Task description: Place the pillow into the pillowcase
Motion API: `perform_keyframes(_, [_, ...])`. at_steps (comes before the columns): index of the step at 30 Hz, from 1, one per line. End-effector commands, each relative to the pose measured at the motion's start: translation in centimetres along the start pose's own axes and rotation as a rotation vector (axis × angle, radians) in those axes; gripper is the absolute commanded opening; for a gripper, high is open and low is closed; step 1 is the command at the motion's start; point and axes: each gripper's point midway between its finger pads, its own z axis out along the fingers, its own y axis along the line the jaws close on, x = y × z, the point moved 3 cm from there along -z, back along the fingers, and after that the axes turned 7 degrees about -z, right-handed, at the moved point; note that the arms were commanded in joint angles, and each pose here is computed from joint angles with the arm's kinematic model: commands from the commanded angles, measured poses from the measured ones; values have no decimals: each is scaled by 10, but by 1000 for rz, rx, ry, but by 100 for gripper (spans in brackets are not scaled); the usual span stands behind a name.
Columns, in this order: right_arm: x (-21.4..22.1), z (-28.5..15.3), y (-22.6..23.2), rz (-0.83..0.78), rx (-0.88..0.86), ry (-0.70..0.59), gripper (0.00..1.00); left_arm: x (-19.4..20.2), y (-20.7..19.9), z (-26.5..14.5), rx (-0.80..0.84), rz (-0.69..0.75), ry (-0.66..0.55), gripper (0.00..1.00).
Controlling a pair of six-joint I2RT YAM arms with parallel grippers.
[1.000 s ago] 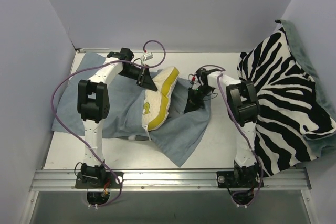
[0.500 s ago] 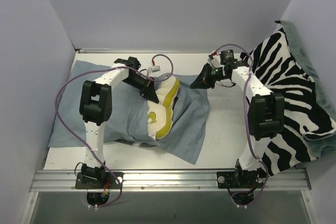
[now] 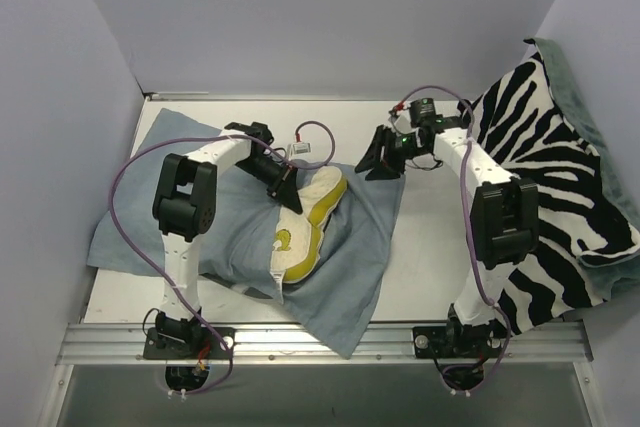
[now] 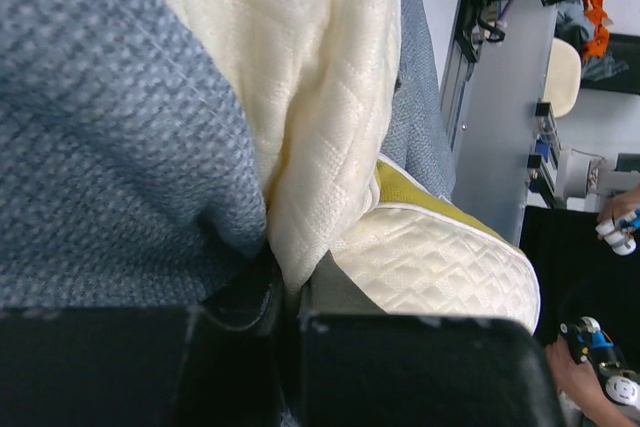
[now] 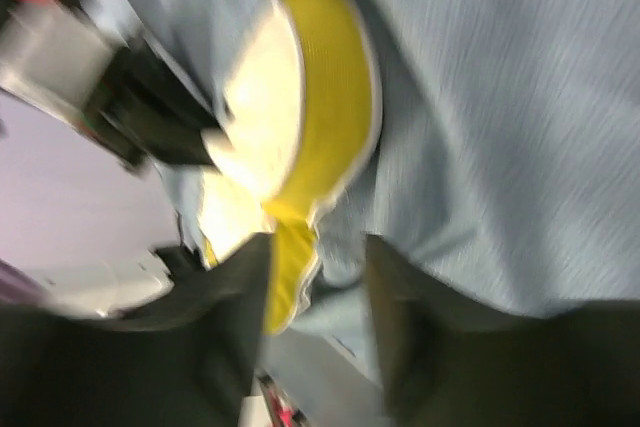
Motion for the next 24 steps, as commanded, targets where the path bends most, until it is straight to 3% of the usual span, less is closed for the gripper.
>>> perform_keyframes(1, [56,4,15,-119,41,165,48,-27,10,-8,-11,70,-75,0])
perform_keyframes(3, [72,7,15,-151,61,212,58,-28,9,-7,-3,68,-77,0])
perform_keyframes(4, [76,8,18,-165,62,222,70,-29,9,-7,-6,69,-76,0])
perform_keyframes(5, [83,12,24,-190,63,241,74,-29,9,-6,-5,68,-74,0])
perform_keyframes(12, [101,46,12,-245,228,312,75,-26,10,-5,-5,66,-71,0])
perform_keyframes(17, [112,80,-10,-170,305,394,72,-30,7,-6,-4,75,-80,0])
perform_keyframes(20, [101,91,-16,-136,288,375,49,-30,4,-8,-7,85,-85,0])
perform_keyframes(21, [96,91,-14,-132,269,367,22,-26,5,-7,-11,80,-79,0])
perform_keyframes(22, [82,85,-12,-117,232,334,9,-25,3,-9,-19,98,-80,0])
perform_keyframes(23, [75,78,-10,-109,203,316,0,-22,5,-11,-35,101,-74,0])
perform_keyframes(24, [71,69,-4,-95,132,305,0,-19,8,-15,-48,100,-75,0])
